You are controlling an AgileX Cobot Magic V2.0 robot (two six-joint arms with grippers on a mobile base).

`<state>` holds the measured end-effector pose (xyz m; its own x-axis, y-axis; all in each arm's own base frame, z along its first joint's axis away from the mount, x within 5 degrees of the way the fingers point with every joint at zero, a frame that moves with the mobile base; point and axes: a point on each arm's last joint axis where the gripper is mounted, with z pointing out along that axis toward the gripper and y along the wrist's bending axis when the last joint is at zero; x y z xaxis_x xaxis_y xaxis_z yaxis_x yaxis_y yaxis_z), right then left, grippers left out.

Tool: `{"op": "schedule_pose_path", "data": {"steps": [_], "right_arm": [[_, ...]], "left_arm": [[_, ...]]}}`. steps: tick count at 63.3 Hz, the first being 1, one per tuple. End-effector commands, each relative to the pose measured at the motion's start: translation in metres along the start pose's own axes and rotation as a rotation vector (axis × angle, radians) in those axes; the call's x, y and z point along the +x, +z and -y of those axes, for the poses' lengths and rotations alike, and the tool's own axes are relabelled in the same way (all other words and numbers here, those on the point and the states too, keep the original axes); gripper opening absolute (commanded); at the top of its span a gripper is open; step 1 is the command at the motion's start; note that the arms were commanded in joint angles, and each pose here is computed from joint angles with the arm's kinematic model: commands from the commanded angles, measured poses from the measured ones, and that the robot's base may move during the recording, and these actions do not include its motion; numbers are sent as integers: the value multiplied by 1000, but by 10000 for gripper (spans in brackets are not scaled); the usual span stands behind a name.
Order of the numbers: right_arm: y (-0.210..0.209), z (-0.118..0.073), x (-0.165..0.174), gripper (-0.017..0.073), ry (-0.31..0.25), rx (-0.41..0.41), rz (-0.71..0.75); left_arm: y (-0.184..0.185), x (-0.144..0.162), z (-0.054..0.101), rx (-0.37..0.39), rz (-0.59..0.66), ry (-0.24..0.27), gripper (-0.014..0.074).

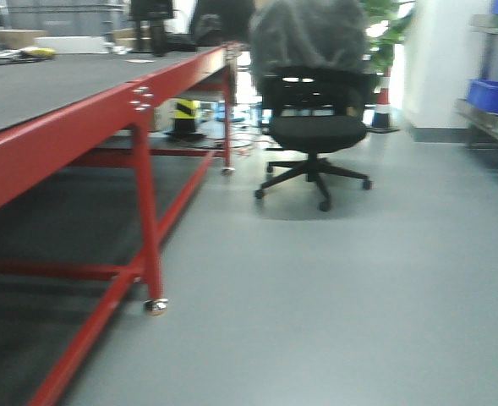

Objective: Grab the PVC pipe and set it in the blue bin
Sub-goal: 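Drive the base to the metal shelf of blue bins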

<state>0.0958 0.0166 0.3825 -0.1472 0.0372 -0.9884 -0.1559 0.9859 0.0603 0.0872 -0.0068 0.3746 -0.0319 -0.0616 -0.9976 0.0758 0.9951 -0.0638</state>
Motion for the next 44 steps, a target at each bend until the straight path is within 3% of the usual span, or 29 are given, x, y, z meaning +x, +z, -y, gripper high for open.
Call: {"op": "schedule_pose_path", "data": {"steps": [1, 44], "right_arm": [[0, 0, -1, -169, -19, 0, 18], [0, 0, -1, -169, -19, 0, 18]], "left_arm": [[-1, -4, 0, 4, 36, -5, -111], [-1, -4, 0, 4, 36, -5, -111]]}}
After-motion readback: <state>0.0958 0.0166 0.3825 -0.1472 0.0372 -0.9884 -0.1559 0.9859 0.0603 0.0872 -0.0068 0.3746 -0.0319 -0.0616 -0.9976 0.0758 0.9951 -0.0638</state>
